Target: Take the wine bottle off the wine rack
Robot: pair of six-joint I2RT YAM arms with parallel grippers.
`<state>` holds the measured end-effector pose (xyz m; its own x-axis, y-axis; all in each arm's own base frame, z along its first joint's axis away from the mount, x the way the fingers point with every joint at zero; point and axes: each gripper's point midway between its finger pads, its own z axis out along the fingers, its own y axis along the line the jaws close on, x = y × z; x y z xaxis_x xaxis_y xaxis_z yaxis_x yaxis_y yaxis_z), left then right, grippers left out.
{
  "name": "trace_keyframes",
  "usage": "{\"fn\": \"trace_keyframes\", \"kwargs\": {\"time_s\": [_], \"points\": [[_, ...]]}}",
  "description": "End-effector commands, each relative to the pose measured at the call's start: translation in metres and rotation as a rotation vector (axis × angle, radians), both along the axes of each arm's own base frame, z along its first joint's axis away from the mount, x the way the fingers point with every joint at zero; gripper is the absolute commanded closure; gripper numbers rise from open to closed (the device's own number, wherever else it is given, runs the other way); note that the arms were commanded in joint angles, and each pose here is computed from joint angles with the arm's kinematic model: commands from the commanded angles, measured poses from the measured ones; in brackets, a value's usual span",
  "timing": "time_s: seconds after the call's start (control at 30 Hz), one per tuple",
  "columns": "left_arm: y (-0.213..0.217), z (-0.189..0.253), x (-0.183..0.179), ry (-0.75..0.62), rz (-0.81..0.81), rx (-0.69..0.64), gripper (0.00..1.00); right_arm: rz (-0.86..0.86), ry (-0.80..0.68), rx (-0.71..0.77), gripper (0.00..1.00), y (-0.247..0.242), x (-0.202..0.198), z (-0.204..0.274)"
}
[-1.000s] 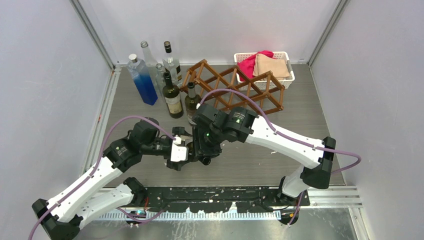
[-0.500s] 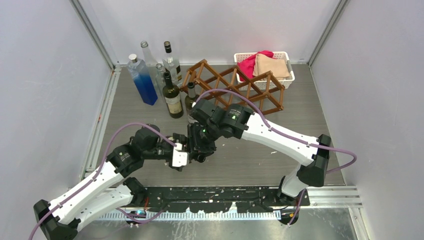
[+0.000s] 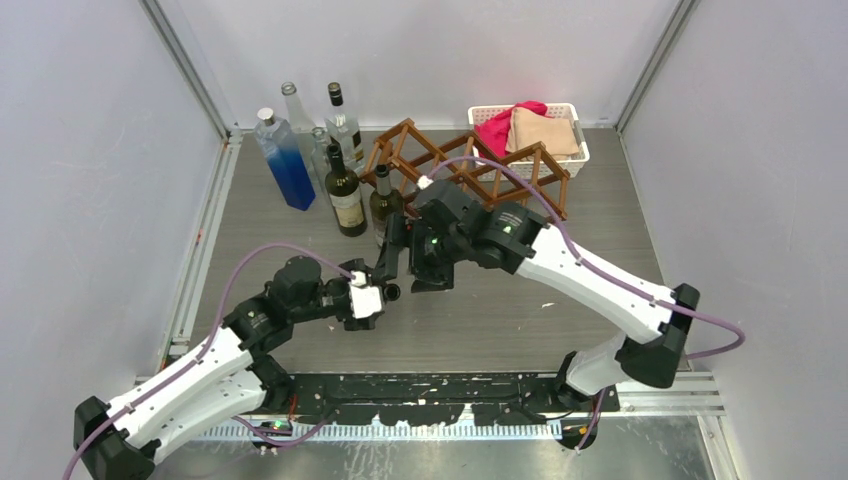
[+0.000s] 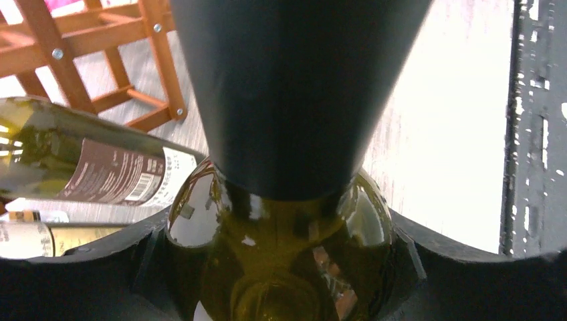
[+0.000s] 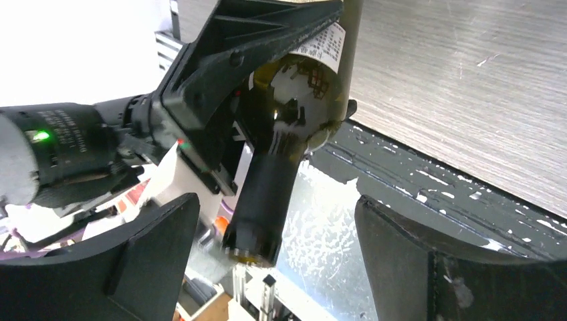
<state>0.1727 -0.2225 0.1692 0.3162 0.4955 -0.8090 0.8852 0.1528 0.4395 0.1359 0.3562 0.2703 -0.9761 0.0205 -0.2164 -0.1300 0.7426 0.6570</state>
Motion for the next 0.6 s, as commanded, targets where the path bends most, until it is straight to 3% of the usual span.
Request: {"fn": "trace_keyframes", "kwargs": {"time_s": [0.0,0.17,0.3,0.43,0.57], "points": [[-0.005,0.058,0.039,-0.127,0.172,-0.187,1.00,-0.103,-0.145,0.129,0.08,-0.016,0.017,0.051],[0.004,0.071,0.068,-0.099,0.358,-0.270,1.00,-0.266,-0.282,0.071,0.08,-0.062,0.037,0.064],[0.028,0.081,0.105,-0.069,0.607,-0.355,1.00,-0.341,-0.339,0.013,0.08,-0.088,0.043,0.064],[0.052,0.081,0.135,0.092,0.798,-0.450,1.00,-0.373,-0.360,-0.020,0.09,-0.099,0.046,0.055],[0.067,0.084,0.155,0.179,0.879,-0.519,1.00,-0.388,-0.365,-0.045,0.11,-0.105,0.048,0.046]]}}
